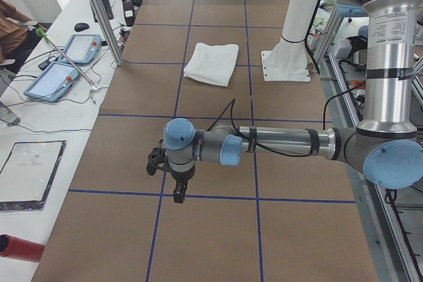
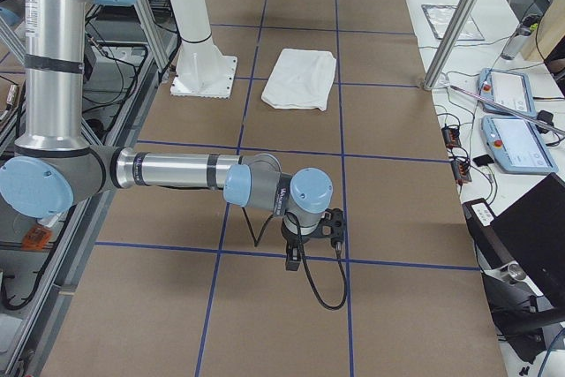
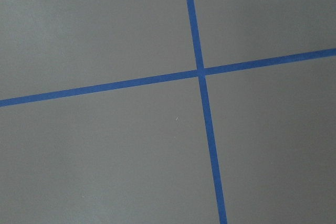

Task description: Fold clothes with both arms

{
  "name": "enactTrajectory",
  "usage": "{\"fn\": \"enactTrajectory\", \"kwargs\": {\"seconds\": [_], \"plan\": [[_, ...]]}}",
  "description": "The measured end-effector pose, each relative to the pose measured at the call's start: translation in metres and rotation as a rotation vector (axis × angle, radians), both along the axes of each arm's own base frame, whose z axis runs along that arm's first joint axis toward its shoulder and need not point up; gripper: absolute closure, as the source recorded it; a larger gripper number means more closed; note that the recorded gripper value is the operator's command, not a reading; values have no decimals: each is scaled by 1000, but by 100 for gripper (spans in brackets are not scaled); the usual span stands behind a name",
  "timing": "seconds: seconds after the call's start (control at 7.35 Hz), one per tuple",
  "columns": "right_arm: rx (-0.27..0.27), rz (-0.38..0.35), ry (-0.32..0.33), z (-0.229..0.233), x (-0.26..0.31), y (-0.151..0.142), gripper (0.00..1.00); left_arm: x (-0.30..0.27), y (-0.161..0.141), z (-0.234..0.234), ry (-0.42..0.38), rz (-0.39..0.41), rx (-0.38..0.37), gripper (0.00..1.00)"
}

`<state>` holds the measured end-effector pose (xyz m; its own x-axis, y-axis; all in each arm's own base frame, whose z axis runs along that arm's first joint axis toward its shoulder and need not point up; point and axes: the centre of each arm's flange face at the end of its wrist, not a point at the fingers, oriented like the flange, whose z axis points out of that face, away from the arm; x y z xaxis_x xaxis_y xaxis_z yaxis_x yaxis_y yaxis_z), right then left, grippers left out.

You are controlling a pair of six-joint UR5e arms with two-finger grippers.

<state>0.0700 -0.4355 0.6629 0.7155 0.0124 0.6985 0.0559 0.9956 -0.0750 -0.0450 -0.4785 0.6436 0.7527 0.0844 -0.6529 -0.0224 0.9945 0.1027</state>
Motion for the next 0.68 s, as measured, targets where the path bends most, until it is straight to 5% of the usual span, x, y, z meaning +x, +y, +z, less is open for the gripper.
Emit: {"fn": "enactTrajectory", "kwargs": {"seconds": [0.68], "plan": [[13, -5, 13, -6, -1, -10, 0, 0, -1, -2, 7, -60, -46, 0]]}}
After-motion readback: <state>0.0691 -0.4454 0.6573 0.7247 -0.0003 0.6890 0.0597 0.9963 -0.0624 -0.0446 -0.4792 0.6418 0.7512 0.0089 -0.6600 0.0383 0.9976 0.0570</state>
